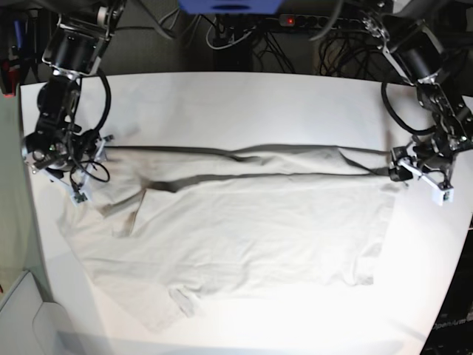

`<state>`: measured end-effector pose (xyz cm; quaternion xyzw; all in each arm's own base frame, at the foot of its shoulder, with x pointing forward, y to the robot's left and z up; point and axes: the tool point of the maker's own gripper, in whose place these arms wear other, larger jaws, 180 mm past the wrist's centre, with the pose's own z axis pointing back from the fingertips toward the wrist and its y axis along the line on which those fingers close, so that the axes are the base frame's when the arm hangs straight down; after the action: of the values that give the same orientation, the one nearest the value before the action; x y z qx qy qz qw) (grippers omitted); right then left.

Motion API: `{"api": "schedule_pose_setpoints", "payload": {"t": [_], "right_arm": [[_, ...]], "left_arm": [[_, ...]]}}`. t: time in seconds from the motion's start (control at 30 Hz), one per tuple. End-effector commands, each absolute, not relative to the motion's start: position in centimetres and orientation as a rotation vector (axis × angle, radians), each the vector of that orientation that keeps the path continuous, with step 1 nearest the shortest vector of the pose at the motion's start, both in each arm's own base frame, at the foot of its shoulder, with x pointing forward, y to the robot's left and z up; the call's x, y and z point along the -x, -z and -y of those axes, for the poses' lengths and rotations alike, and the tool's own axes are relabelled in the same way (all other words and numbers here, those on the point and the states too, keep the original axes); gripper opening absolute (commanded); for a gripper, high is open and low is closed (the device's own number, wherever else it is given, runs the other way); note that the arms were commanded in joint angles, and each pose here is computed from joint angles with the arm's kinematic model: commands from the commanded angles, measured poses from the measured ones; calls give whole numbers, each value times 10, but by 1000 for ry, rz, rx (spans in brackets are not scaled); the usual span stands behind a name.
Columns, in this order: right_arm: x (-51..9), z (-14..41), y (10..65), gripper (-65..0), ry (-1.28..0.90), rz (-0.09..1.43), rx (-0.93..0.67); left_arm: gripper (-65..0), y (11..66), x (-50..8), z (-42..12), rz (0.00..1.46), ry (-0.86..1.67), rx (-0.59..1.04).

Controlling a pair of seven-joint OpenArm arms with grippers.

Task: Layout the t-shirt on the table in an organized manner, then fold the t-shirt properly
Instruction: 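Grasp the folded edge with the left gripper and smooth the fold with the right gripper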

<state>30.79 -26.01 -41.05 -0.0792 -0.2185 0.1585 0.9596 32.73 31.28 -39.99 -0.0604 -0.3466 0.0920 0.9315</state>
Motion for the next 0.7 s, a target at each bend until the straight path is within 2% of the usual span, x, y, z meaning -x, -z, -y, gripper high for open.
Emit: {"api": "schedule_pose_setpoints", "payload": {"t": [0.0, 0.37, 0.43, 0.5, 0.67], "right_arm": [[-320, 265, 396, -319, -318, 492, 180], [-320, 265, 396, -321, -318, 492, 180], [-320, 265, 396, -321, -318, 492, 180], [-320, 265, 396, -321, -318, 492, 180], [-320, 272, 394, -322, -319, 490, 196]], "left_arm": [[-192, 383, -338, -320, 765, -184, 111], [-197, 406, -336, -299, 694, -143, 153], [-214, 407, -335, -299, 690, -142, 153], [-270, 408, -334, -299, 686, -140, 153], [-542, 408, -333, -301, 683, -138, 147]]}}
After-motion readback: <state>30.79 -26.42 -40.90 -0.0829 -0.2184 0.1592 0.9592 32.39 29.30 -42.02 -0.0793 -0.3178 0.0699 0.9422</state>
